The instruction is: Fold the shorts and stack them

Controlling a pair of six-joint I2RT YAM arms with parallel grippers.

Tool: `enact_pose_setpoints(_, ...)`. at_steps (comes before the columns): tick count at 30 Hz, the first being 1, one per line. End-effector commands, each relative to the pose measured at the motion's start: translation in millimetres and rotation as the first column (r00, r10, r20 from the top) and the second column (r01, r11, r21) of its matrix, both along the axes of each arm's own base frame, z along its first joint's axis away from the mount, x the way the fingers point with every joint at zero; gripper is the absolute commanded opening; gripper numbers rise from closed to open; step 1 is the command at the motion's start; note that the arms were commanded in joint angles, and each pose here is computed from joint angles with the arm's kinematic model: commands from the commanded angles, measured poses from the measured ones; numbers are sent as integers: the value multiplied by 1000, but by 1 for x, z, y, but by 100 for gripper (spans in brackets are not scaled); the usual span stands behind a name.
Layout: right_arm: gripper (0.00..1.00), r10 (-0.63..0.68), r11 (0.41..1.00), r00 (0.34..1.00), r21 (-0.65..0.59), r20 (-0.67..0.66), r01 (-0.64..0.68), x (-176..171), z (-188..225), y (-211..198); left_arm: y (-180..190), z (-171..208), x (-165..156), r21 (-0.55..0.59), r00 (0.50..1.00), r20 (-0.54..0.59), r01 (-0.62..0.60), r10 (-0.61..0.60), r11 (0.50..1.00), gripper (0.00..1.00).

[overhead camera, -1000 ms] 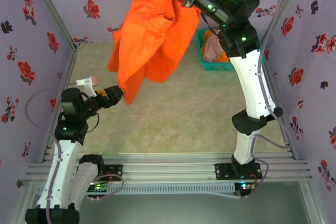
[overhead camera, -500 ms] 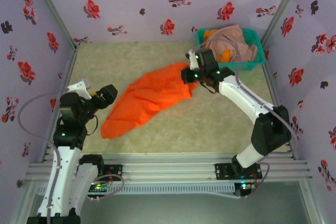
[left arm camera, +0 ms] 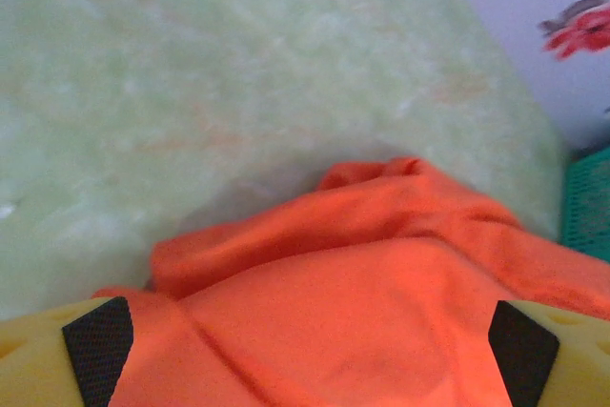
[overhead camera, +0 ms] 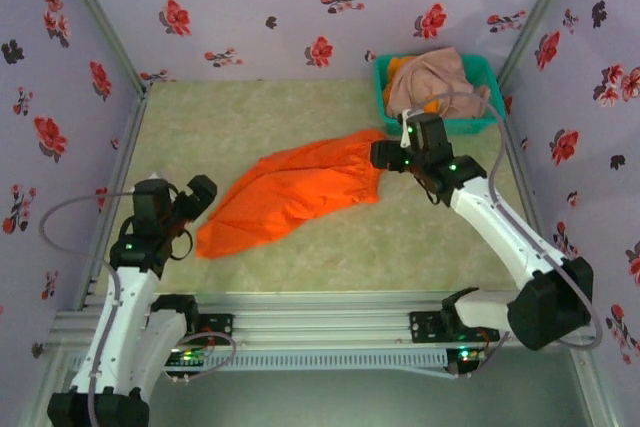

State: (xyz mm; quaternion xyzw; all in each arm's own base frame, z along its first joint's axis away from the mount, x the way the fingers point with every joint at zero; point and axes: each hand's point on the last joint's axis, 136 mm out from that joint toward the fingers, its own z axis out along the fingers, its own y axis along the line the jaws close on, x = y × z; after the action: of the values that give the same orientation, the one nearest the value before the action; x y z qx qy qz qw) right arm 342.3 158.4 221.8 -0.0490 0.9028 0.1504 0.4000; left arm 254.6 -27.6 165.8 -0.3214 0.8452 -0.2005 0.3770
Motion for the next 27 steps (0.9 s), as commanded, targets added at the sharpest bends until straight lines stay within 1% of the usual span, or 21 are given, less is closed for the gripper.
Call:
enact_pose_setpoints(1,81,50,999,996,-9,-73,-51,-20,-31,17,8,-36,-20,27,984,-158,-82,85,996,99)
enact_pose_setpoints(4,82,63,996,989,-55,-133,-71,-32,-66,18,2,-59,-31,49,969,-229,-88,97,995,99)
enact_pose_setpoints(8,82,51,998,983,-35,-178,-58,-35,-95,20,-5,-85,-42,97,950,-290,-95,119,991,99)
enact_pose_setpoints(12,82,44,999,981,-8,-188,-46,-34,-107,24,-7,-101,-45,156,924,-357,-88,139,984,99)
enact_pose_setpoints(13,81,41,999,980,-10,-194,-44,-33,-109,24,-6,-104,-45,175,915,-375,-85,147,981,97)
enact_pose_setpoints(17,82,34,999,977,-26,-210,-40,-33,-115,23,-5,-113,-47,231,880,-444,-70,169,970,94)
enact_pose_setpoints(21,81,23,999,978,-40,-209,-32,-35,-117,19,-6,-124,-48,256,862,-473,-63,182,965,90)
enact_pose_setpoints(25,81,12,998,977,-53,-214,-24,-36,-121,16,-13,-132,-46,249,862,-477,-56,173,967,82)
enact_pose_setpoints(27,81,10,998,975,-58,-220,-23,-37,-123,15,-15,-133,-43,250,868,-470,-44,161,967,72)
